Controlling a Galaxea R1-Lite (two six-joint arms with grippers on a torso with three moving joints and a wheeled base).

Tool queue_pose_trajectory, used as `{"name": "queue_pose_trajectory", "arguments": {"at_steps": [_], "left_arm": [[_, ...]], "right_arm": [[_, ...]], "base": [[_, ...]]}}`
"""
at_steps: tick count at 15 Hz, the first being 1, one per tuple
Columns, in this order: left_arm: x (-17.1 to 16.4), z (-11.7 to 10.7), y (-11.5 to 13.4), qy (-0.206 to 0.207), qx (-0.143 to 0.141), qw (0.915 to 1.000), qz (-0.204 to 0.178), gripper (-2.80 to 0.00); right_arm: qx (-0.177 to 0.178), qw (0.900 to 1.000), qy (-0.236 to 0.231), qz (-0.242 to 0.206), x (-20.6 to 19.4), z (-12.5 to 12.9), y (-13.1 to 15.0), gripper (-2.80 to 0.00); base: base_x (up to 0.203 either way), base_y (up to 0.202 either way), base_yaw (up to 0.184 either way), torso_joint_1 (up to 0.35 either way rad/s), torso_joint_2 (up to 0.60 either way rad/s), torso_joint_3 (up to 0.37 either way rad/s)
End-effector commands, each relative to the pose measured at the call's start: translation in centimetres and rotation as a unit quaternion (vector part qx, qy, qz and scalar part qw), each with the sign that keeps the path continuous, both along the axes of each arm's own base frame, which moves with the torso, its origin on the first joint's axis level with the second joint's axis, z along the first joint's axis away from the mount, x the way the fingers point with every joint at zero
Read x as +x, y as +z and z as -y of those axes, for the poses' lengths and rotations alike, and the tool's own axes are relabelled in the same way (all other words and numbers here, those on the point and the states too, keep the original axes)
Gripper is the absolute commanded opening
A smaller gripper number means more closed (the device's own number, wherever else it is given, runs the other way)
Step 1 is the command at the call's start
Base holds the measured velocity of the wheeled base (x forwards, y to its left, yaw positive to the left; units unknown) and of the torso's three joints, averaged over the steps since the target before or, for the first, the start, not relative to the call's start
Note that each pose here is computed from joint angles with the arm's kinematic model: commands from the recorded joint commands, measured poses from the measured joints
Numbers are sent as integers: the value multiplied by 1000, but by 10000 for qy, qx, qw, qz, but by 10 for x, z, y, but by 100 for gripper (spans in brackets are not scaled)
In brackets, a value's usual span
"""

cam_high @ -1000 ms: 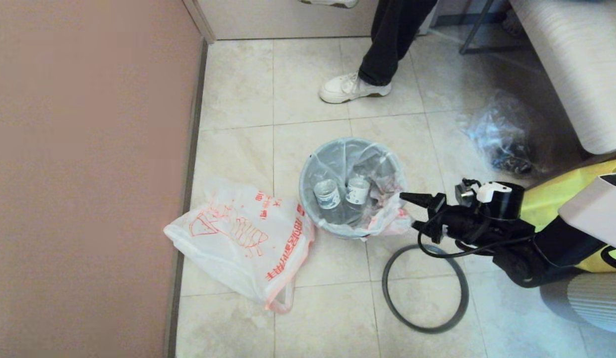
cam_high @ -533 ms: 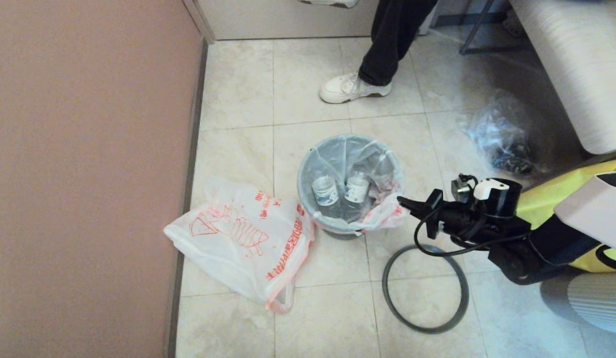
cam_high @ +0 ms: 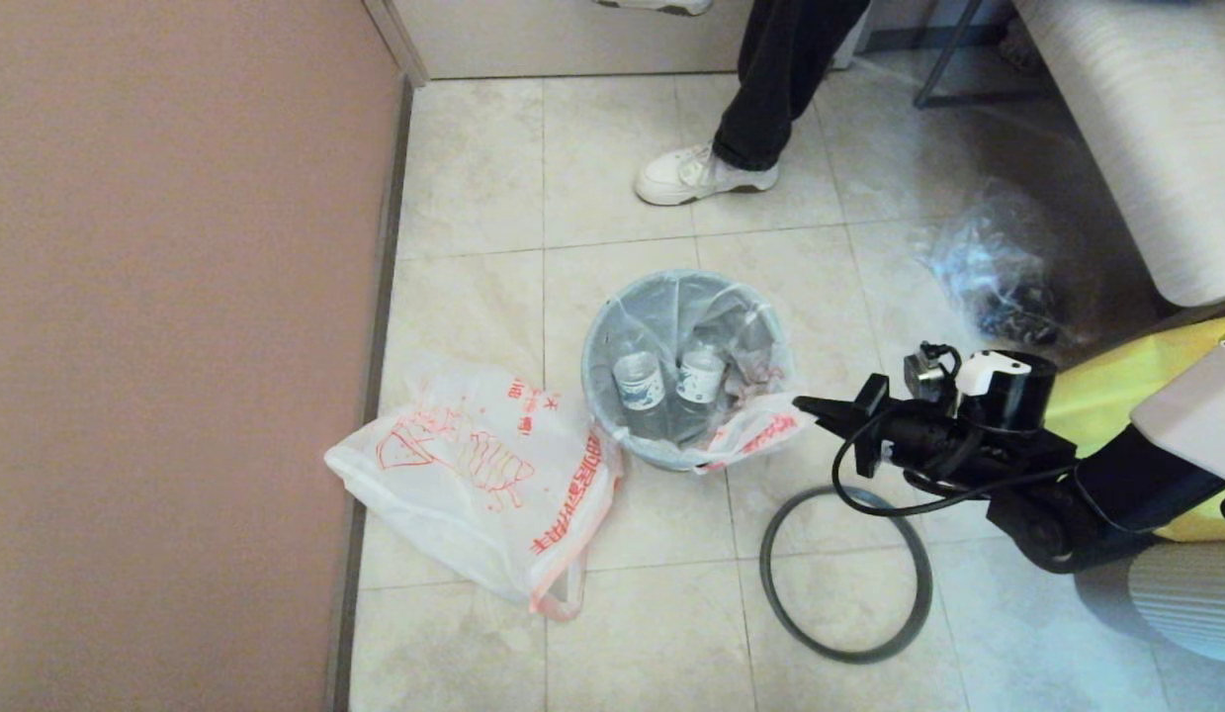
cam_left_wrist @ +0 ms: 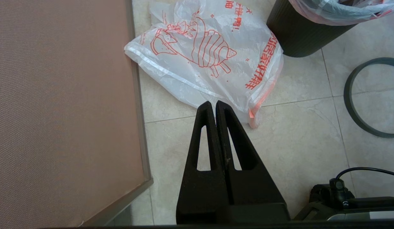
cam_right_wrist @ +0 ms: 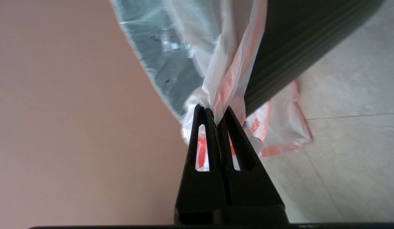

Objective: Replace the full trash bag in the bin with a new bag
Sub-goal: Place the trash bag on the floor

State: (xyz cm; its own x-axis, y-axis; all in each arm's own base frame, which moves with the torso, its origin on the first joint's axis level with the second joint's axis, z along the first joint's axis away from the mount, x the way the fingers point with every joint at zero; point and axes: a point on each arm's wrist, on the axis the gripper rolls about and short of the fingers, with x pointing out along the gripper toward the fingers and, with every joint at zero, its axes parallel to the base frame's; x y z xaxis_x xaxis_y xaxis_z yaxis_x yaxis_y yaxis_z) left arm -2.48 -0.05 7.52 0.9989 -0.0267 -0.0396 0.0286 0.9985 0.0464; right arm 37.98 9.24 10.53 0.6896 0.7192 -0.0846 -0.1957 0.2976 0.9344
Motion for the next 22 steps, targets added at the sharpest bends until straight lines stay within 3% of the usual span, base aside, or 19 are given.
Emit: {"name": "queue_pose_trajectory", "arguments": {"at_steps": [1,4,6,9,12,16,22], "left_arm": [[0,0,0,3,1,10000,-9,-280],[0,0,0,3,1,10000,-9,-280],[0,0,0,3,1,10000,-9,-280],[0,0,0,3,1,10000,-9,-280],[0,0,0,3,1,10000,-9,-280],[0,0,0,-3,1,10000,-9,-280],[0,0,0,3,1,10000,-9,-280]], "right_arm": [[59,9999,41,134,-7,3,14,-280],[281,9991,211,236,-15,6,36,-280],[591,9960,632,202,-22,10,55,-280],[660,9933,893,328,-17,4,63,-280],[664,9927,962,288,-12,1,59,-280],[507,9946,901,129,-2,1,33,-280],[518,9934,955,370,21,-7,24,-280]], "base": [[0,0,0,0,0,0],[0,0,0,0,0,0],[0,0,0,0,0,0],[0,0,0,0,0,0],[0,0,0,0,0,0],[0,0,0,0,0,0],[0,0,0,0,0,0]]}}
